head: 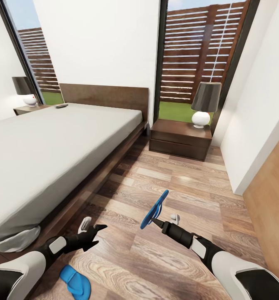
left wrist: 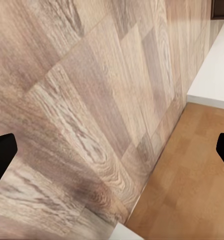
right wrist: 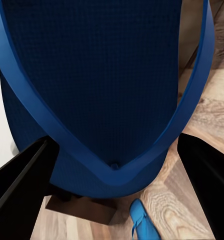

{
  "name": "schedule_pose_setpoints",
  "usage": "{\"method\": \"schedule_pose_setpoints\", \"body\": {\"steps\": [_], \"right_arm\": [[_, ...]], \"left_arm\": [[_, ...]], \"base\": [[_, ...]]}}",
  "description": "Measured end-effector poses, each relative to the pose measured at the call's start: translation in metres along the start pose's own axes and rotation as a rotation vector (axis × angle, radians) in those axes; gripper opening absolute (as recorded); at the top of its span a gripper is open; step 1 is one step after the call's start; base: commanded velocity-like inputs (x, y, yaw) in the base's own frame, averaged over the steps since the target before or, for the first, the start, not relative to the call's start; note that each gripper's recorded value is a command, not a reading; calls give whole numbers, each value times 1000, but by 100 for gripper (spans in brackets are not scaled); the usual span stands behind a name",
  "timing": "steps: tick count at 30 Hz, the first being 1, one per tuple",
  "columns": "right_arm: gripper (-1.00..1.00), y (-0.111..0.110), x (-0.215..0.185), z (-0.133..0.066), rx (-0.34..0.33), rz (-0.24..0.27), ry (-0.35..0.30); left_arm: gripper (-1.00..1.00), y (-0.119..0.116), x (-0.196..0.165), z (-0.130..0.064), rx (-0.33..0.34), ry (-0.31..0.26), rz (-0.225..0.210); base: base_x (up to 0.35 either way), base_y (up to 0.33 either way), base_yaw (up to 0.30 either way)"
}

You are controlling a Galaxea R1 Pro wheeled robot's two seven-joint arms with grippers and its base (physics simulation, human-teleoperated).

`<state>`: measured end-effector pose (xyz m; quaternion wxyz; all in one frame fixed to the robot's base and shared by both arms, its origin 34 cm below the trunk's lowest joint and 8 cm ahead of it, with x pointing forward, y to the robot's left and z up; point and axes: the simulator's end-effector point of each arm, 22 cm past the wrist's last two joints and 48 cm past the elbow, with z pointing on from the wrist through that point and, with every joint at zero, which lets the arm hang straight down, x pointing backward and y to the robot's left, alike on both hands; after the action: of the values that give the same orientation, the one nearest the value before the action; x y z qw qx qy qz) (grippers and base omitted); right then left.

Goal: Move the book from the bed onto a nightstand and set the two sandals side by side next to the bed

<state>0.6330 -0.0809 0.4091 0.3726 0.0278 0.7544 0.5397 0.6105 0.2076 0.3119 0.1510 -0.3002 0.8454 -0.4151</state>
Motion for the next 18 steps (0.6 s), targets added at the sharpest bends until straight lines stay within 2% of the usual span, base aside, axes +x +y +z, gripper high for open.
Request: {"method": "schedule_pose_setpoints", "body": {"steps": [13, 18], "right_arm": [[-100, 0, 0, 0, -1, 1, 0], [-100, 9, -8, -1, -10, -14, -9]], "left_arm": [[100, 1, -1, -1, -2, 0, 1], [100, -10, -3, -5, 11, -10, 13]], "base": [[-15, 0, 0], [0, 0, 0]]}}
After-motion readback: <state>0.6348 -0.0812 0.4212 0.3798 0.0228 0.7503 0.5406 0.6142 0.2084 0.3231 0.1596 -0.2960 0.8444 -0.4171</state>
